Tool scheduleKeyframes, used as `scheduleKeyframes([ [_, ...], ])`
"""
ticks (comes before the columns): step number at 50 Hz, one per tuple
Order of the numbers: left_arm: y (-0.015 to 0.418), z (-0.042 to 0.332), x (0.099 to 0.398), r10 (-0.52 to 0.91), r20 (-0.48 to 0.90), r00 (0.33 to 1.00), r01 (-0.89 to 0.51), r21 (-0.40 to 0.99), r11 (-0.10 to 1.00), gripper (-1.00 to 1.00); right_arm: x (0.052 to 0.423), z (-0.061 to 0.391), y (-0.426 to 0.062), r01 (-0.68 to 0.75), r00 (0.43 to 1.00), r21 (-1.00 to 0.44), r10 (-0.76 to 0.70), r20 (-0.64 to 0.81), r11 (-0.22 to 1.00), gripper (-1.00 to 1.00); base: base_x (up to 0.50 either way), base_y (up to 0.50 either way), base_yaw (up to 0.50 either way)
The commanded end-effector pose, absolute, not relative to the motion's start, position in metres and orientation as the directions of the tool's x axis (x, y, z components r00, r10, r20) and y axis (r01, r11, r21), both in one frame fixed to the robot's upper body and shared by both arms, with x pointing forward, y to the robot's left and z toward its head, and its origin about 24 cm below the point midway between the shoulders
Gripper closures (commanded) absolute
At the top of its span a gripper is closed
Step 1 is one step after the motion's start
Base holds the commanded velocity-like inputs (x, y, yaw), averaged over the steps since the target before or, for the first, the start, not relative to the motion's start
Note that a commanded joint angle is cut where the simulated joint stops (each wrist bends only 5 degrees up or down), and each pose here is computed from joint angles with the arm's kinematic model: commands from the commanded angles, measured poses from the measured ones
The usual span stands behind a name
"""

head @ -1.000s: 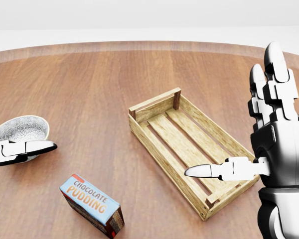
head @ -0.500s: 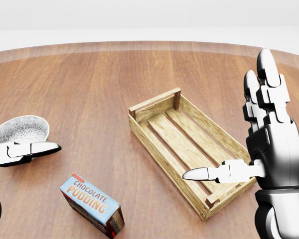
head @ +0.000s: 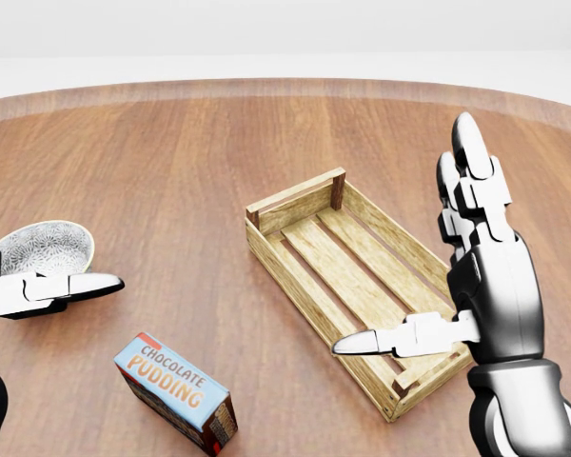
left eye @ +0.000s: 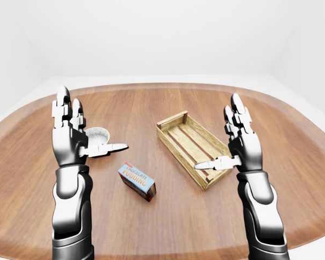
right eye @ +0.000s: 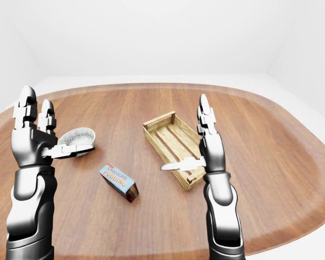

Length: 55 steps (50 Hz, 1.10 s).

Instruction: Pick up the chocolate pudding and put it in the tray.

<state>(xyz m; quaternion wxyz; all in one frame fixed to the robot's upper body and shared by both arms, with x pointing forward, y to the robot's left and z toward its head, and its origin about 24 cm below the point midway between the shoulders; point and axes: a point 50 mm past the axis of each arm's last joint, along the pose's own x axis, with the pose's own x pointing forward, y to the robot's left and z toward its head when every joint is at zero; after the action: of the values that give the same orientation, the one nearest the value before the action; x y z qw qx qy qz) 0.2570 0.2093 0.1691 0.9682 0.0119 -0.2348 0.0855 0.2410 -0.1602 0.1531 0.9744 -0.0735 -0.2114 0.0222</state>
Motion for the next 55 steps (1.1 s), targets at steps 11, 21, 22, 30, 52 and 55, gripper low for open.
scheduleKeyframes([
  [11, 0.211, 0.172, 0.254, 0.161, 0.471, 0.868, -0.155, -0.051, 0.987, -1.0, 0.253, 0.123, -0.137, -0.096, 0.949, -0.208, 0.153, 0.276, 0.973, -1.0, 0.0, 0.0, 0.0],
  [21, 0.211, 0.166, 0.258, 0.161, 0.443, 0.882, -0.155, -0.049, 0.987, -1.0, 0.255, 0.121, -0.13, -0.121, 0.949, -0.219, 0.178, 0.262, 0.968, -1.0, 0.0, 0.0, 0.0],
  [22, 0.211, 0.166, 0.258, 0.16, 0.445, 0.881, -0.155, -0.049, 0.987, -1.0, 0.255, 0.121, -0.129, -0.122, 0.948, -0.219, 0.18, 0.265, 0.968, -1.0, 0.0, 0.0, 0.0],
  [30, 0.211, 0.167, 0.257, 0.16, 0.45, 0.879, -0.155, -0.048, 0.987, -1.0, 0.256, 0.122, -0.122, -0.145, 0.942, -0.238, 0.208, 0.264, 0.96, -1.0, 0.0, 0.0, 0.0],
  [52, 0.211, 0.168, 0.256, 0.158, 0.455, 0.877, -0.154, -0.046, 0.987, -1.0, 0.265, 0.11, -0.097, -0.228, 0.937, -0.274, 0.287, 0.199, 0.934, -1.0, 0.0, 0.0, 0.0],
  [55, 0.21, 0.168, 0.256, 0.158, 0.455, 0.876, -0.154, -0.045, 0.987, -1.0, 0.265, 0.11, -0.092, -0.24, 0.933, -0.285, 0.302, 0.197, 0.928, -1.0, 0.0, 0.0, 0.0],
])
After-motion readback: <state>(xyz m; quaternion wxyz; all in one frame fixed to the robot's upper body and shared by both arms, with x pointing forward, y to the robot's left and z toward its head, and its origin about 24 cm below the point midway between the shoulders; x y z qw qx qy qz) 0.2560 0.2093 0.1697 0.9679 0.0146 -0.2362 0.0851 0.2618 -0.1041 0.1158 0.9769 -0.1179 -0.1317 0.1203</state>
